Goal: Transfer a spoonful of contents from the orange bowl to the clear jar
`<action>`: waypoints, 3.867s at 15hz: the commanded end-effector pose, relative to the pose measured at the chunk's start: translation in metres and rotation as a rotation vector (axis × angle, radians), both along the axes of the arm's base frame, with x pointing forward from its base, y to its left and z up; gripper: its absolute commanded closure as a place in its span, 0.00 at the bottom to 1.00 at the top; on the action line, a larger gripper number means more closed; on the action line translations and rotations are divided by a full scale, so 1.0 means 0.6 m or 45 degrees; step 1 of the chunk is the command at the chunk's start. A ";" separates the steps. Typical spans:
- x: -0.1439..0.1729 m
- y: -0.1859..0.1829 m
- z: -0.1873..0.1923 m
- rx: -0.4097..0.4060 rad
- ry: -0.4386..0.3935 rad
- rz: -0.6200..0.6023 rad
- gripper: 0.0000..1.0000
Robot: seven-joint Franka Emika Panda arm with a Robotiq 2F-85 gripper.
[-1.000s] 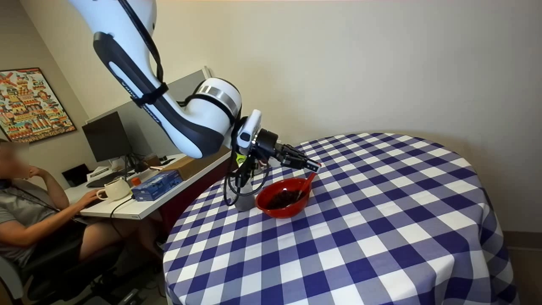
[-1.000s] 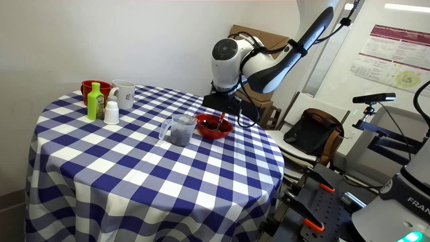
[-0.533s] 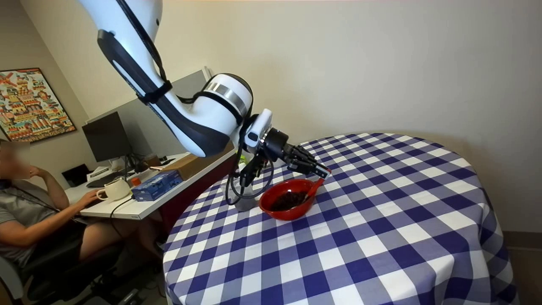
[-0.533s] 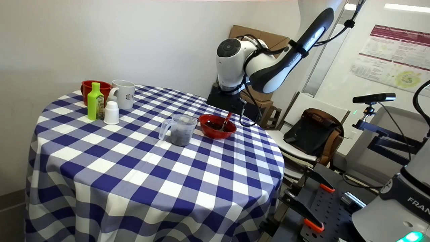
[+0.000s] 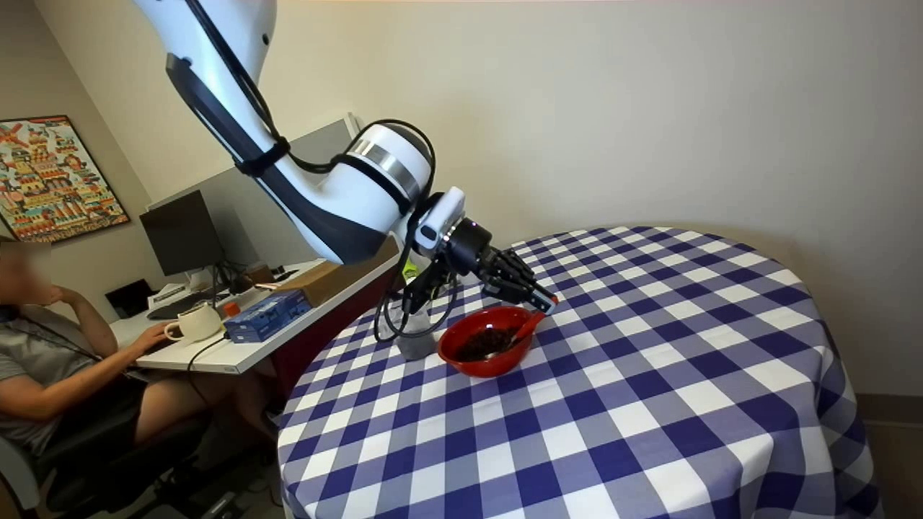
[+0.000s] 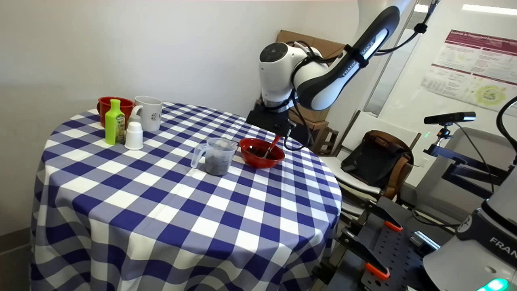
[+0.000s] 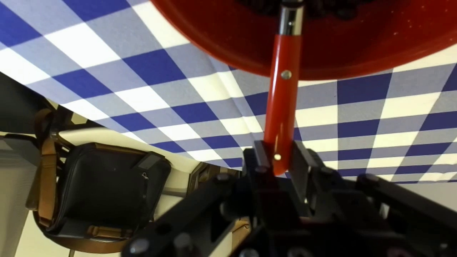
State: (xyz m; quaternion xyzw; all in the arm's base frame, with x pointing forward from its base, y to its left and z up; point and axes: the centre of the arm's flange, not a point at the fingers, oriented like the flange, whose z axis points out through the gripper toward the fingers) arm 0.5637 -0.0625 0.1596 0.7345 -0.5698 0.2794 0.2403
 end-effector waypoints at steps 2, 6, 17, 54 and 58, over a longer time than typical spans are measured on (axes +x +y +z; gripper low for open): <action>0.012 0.006 -0.002 0.104 0.018 -0.059 0.95; 0.017 0.003 0.003 0.166 0.012 -0.124 0.95; 0.020 -0.016 0.021 0.292 -0.009 -0.247 0.95; 0.042 0.031 0.186 0.426 -0.155 -0.138 0.95; 0.058 0.074 0.207 0.423 -0.174 -0.077 0.95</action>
